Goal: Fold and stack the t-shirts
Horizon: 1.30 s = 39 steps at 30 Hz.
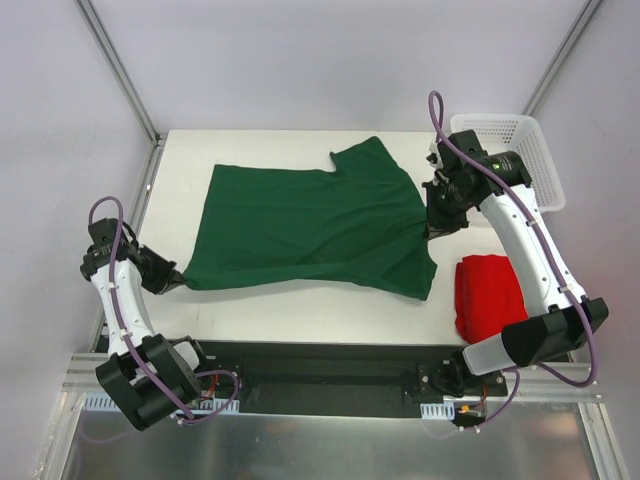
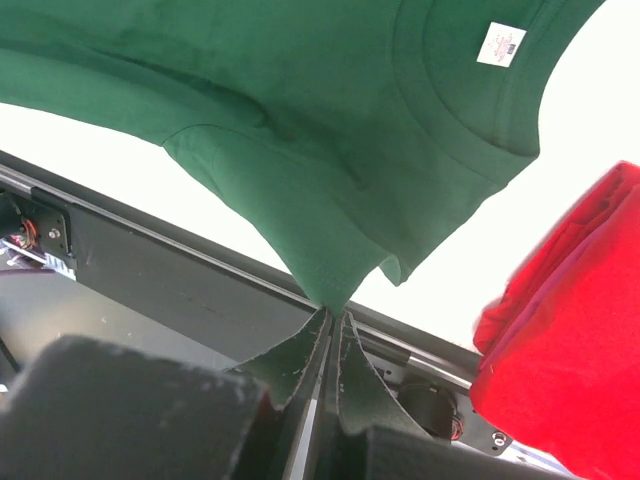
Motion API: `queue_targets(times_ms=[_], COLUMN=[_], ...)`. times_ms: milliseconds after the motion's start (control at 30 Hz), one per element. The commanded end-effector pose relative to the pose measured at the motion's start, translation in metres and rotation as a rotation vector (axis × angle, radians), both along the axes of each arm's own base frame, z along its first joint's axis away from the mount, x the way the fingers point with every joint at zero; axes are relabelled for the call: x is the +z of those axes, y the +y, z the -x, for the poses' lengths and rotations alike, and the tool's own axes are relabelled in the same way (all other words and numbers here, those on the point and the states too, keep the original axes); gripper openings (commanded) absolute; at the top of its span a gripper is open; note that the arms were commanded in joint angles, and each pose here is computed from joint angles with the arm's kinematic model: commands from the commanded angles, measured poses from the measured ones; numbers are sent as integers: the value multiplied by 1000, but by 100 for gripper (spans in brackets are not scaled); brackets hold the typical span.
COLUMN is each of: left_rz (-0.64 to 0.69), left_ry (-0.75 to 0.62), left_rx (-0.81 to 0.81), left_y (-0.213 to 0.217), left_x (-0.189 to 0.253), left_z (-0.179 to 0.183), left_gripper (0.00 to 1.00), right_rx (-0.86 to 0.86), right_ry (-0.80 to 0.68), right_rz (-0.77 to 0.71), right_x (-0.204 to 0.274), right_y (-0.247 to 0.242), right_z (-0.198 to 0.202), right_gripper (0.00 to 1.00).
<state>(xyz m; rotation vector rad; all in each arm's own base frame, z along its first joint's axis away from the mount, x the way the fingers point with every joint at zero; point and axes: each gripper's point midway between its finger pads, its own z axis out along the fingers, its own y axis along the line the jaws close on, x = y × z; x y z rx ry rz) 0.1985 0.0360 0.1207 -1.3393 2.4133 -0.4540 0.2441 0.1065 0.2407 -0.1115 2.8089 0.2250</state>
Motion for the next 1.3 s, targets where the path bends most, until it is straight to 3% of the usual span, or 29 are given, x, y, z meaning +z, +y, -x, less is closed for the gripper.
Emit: queue_targets(times_ms=[0,833,1267], left_rz=[-14,-24,37], left_ry=[16,14,14], left_rx=[-21,5,11], left_y=[-4,19,21], left_x=[-5,16,6], left_z=[13,-17,-35], left_gripper=[0,0,0], right_rx=[-20,-49,-64], right_ry=[-16,-19,12], right_rz=[41,81,121], right_x=[13,11,2], right_y=[-14,-23,-30], right_z=[9,-4,-11], right_gripper=[1,1,1])
